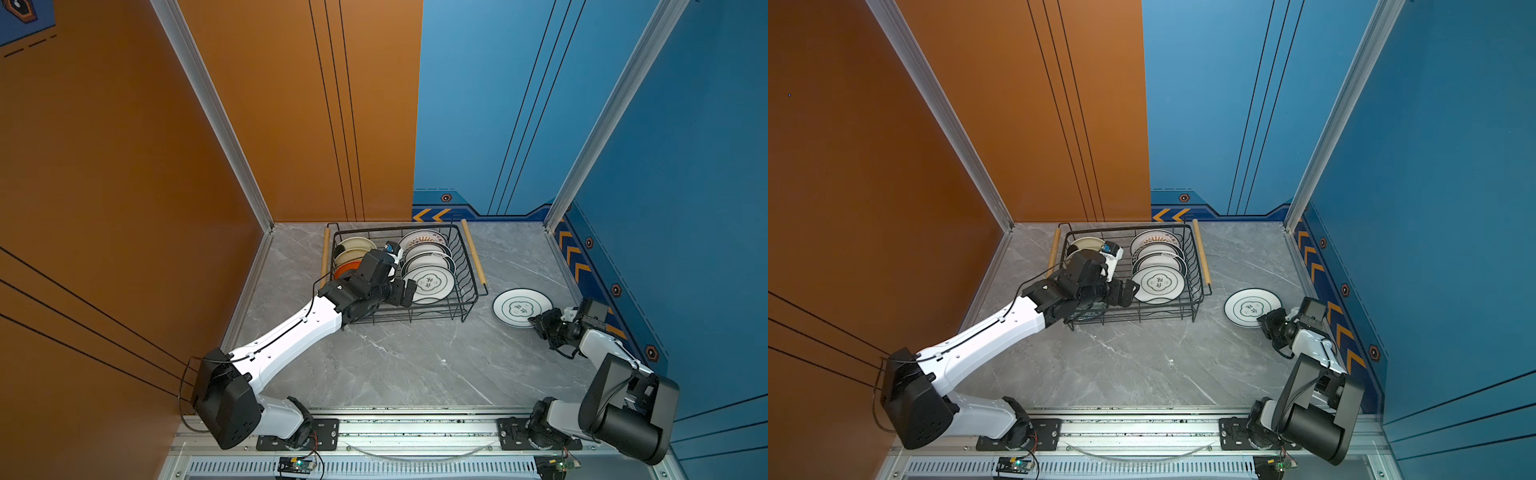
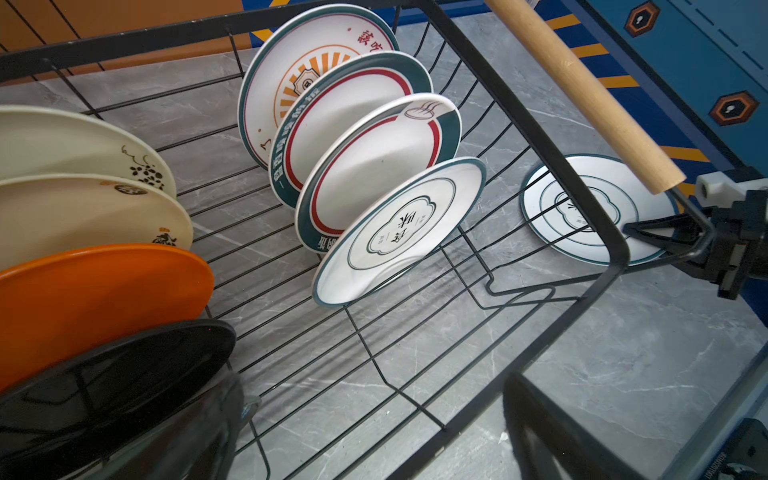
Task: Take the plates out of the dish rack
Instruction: 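Lower the plate onto the table with the right gripper while the left returns, then grasp the next white green-rimmed plate with the left gripper while the right releases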
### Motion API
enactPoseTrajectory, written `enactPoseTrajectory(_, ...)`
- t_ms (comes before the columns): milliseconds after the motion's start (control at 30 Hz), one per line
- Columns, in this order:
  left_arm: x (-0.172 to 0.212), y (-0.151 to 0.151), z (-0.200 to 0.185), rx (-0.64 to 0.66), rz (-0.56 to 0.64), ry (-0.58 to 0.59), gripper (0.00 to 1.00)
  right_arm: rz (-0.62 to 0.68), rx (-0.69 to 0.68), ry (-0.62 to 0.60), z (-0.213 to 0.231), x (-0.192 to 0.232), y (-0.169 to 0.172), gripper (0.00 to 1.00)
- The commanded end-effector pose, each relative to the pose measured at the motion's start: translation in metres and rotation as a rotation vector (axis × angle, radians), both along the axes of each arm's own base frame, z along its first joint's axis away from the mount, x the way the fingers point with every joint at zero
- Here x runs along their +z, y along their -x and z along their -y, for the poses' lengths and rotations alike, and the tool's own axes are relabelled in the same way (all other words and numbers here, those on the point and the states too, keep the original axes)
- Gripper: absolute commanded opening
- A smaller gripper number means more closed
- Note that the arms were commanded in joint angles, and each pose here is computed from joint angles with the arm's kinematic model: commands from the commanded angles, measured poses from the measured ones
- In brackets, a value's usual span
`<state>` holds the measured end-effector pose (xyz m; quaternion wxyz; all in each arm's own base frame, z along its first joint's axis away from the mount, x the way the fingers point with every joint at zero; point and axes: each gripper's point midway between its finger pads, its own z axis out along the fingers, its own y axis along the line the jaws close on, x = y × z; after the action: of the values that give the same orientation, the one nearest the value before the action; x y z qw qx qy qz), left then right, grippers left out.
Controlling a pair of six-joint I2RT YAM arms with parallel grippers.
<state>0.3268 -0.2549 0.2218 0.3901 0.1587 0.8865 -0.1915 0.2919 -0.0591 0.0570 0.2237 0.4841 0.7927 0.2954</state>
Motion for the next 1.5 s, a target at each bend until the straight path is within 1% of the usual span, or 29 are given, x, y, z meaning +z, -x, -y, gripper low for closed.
enactPoseTrajectory(0,0.018,0.002,0.004,-0.041,0.064,0.07,0.98,0.025,0.013,-0.002,0.001,-0.002,-0.001,0.0)
enactPoseTrajectory(33,0.018,0.003,0.004,-0.052,0.072,0.063,0.98,0.021,0.015,-0.007,0.001,-0.004,0.0,0.0)
enactPoseTrajectory(133,0.017,-0.001,-0.002,-0.02,0.07,0.04,0.98,0.011,0.019,-0.019,0.0,-0.01,0.002,0.03)
enactPoseTrajectory(367,0.011,-0.005,0.007,-0.049,0.036,0.038,0.98,0.009,0.019,-0.04,-0.002,-0.018,0.006,0.16)
enactPoseTrajectory(533,0.007,-0.003,0.009,-0.067,0.07,-0.065,0.98,0.008,0.01,-0.047,0.002,-0.021,0.01,0.25)
enactPoseTrajectory(633,0.006,-0.004,0.009,-0.07,0.064,-0.093,0.98,0.005,0.01,-0.053,0.002,-0.023,0.012,0.31)
enactPoseTrajectory(733,0.004,-0.004,0.01,-0.083,0.055,-0.115,0.98,0.001,0.009,-0.055,0.002,-0.026,0.012,0.42)
enactPoseTrajectory(933,-0.001,-0.005,0.012,-0.102,0.034,-0.15,0.98,-0.01,0.01,-0.048,0.003,-0.03,0.015,0.58)
enactPoseTrajectory(1133,-0.012,-0.012,0.011,-0.101,0.015,-0.221,0.98,-0.03,0.007,-0.039,0.004,-0.035,0.018,0.71)
enactPoseTrajectory(1200,-0.016,-0.015,0.012,-0.11,0.01,-0.244,0.98,-0.035,0.006,-0.034,0.005,-0.036,0.019,0.74)
enactPoseTrajectory(1333,-0.018,-0.021,0.016,-0.137,0.028,-0.282,0.98,-0.047,0.004,-0.024,0.007,-0.038,0.02,0.82)
enactPoseTrajectory(1367,-0.018,-0.024,0.016,-0.143,0.035,-0.295,0.98,-0.048,0.002,-0.025,0.007,-0.039,0.021,0.94)
enactPoseTrajectory(1467,-0.02,-0.032,0.02,-0.168,0.047,-0.319,0.98,-0.046,-0.002,-0.023,0.009,-0.038,0.021,0.99)
